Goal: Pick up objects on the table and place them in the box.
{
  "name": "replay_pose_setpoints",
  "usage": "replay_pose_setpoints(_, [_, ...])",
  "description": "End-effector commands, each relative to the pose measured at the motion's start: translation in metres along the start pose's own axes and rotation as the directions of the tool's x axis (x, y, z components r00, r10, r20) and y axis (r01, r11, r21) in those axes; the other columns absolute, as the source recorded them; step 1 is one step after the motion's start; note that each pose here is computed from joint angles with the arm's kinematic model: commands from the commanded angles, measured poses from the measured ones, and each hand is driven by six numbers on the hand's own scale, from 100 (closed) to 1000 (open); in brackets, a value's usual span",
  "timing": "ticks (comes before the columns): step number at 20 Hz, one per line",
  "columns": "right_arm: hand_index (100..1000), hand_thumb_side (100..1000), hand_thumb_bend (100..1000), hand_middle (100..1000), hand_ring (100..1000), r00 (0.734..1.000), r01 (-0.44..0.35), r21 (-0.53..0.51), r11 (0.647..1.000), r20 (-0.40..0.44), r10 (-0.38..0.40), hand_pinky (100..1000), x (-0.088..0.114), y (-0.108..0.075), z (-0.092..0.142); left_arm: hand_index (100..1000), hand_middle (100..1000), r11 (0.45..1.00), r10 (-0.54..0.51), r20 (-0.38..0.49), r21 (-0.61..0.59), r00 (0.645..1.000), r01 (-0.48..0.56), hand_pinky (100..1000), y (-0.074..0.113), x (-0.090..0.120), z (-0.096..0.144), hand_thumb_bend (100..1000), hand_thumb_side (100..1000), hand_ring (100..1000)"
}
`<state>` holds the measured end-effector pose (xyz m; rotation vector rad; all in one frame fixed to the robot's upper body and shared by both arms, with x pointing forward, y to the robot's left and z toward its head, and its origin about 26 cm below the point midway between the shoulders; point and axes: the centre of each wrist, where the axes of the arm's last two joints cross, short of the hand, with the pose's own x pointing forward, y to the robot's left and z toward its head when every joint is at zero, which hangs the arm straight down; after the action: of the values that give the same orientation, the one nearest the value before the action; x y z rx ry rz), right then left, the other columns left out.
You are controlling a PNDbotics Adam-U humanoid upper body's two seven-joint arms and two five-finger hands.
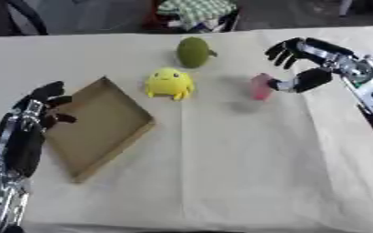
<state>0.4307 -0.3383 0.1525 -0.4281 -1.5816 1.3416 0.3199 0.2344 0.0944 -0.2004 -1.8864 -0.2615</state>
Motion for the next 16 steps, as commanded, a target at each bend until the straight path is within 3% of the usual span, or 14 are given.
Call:
replay_pose_setpoints(1, [845,271,373,720,738,0.999,-0.046,0.006,0.999,0.003,0.046,671,0.001,-0.006,0.0,722,840,1.0,-0.01,0.025,-0.008,1.0,0.01,590,0.002,0.007,-0.003,100,714,793])
replay_pose_setpoints(16, [795,256,348,659,722,0.997,-0.07,0.037,0.997,-0.04,0.072,667,-0.009,0.012,-0.009,722,841,1.0,-0.005,0.026,-0.014,1.0,0.006,590,0.0,0.007,-0.004,100,715,796])
